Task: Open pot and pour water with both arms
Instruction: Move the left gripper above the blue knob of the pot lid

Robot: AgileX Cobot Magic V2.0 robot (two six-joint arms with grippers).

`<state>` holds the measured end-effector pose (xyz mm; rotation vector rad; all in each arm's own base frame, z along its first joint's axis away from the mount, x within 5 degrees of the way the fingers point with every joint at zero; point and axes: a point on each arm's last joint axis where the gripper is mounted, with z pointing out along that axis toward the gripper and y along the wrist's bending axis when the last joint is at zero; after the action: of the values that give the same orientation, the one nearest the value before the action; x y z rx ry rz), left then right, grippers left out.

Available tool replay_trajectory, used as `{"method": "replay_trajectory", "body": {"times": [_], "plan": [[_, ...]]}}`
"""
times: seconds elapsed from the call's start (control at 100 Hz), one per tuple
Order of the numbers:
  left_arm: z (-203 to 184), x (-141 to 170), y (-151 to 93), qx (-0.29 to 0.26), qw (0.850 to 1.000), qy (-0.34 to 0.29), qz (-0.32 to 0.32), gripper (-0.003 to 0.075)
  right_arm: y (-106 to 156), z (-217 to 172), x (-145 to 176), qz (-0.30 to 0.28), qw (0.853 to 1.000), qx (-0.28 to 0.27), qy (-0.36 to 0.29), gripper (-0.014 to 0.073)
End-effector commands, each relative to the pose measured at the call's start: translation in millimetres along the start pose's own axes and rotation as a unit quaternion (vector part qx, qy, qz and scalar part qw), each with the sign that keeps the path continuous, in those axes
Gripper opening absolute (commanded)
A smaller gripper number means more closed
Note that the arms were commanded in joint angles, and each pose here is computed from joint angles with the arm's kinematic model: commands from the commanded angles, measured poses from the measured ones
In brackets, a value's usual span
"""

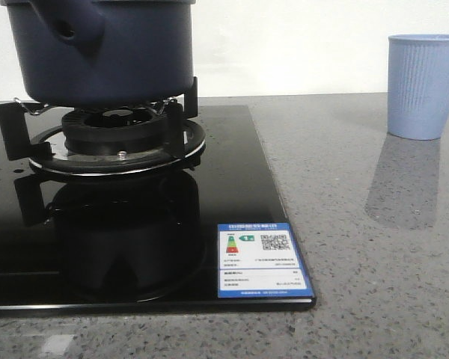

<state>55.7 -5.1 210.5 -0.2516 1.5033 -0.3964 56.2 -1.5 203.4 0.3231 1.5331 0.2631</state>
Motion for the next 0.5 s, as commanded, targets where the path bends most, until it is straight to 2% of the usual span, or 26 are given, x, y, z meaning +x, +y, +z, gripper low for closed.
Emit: {"method": "replay_trajectory", "body": {"times": [0.0,0.1,0.25,0.37,0.49], "plan": [[-2,-2,5,-0.003,0.997,-0.055,-0.044,-0.0019,-3,-1,-3,0.044,0.998,-0.001,-0.053,-0.0066],[-2,-8,3,-0.002,0.995,-0.075,-0.066,-0.0019,-1,-2,-12,0.046,0.995,-0.005,-0.085,-0.0066],[-6,-30,-7,0.016,0.993,-0.097,-0.063,-0.0019,9,-5,-29,0.029,0.997,-0.016,-0.074,-0.0066],[-8,-56,-24,0.032,0.996,-0.082,-0.017,-0.0019,20,-4,-49,-0.012,0.999,-0.016,-0.031,-0.0066],[0,-81,-39,0.03,0.998,-0.027,0.042,-0.0019,30,6,-72,-0.06,0.998,0.0,0.021,-0.0066]]}}
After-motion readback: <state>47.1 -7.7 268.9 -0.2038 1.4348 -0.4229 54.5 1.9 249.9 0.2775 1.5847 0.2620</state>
